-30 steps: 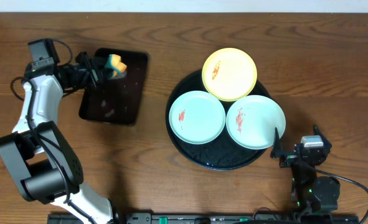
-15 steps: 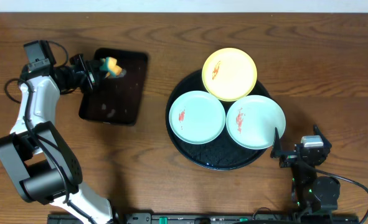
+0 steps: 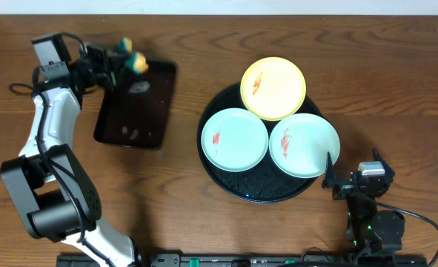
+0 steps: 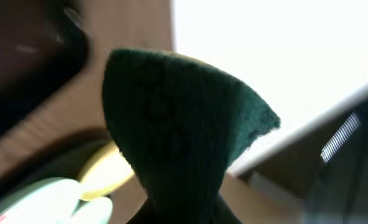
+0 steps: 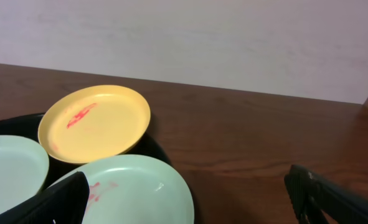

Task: Clean dirty plates on tray and stack at the side
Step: 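Carry the sponge with the left gripper to the left green plate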

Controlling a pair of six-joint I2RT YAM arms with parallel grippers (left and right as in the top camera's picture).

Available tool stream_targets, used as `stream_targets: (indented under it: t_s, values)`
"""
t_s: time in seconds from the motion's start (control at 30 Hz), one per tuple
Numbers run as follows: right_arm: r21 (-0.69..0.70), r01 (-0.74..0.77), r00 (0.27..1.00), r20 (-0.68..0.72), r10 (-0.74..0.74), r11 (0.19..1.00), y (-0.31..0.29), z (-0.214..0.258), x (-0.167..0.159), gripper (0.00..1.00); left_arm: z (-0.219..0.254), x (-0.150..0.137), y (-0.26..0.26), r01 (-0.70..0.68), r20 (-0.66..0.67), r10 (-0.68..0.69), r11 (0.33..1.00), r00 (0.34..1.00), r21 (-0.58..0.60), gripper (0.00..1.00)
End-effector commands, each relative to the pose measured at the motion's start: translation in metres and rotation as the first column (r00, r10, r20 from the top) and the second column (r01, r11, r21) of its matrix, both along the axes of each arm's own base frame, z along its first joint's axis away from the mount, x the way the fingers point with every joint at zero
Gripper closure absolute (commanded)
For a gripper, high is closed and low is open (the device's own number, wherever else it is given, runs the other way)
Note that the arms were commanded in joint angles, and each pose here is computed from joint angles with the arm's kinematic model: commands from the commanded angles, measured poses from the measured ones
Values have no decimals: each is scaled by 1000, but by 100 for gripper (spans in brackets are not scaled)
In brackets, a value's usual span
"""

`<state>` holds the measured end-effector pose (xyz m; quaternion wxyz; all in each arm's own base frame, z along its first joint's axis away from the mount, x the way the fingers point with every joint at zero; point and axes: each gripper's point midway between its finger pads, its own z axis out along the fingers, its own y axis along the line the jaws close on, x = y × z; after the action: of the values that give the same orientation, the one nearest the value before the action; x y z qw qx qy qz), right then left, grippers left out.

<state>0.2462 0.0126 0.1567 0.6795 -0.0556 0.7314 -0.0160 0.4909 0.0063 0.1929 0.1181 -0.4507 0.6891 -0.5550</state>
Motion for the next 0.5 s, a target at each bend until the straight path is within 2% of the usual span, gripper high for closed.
stream_targets:
  t_s: [0.0, 0.03, 0.1, 0.13, 0.2, 0.27, 0.37, 0.47]
  values:
    - [-14, 11, 1000, -1, -11, 1000, -3, -1, 0, 1, 18, -2, -7, 61, 122, -74, 992, 990, 107, 93]
    - [-14, 11, 1000, -1, -11, 1000, -3, -1, 0, 1, -4, -3, -2, 31, 81, -50, 975, 995, 219, 93]
    - [-14, 11, 1000, -1, -11, 1000, -3, -1, 0, 1, -57, -20, 13, -24, -142, 82, 930, 987, 368, 92]
    - [-14, 11, 1000, -1, -11, 1000, -3, -1, 0, 1, -74, -30, 18, -30, -228, 134, 913, 964, 407, 93]
    - [-14, 11, 1000, -1, -11, 1000, -3, -1, 0, 1, -81, -36, 16, -16, -268, 139, 910, 953, 415, 92]
    - [-14, 11, 1000, -1, -11, 1000, -3, -1, 0, 1, -61, -28, 7, -5, -207, 84, 935, 975, 355, 93]
    - [-14, 11, 1000, -1, -11, 1000, -3, -1, 0, 1, 4, -15, -8, 31, -10, -30, 969, 1000, 246, 93]
    - [-14, 11, 1000, -1, -11, 1000, -3, -1, 0, 1, 62, -19, -20, 41, 130, -76, 966, 989, 255, 93]
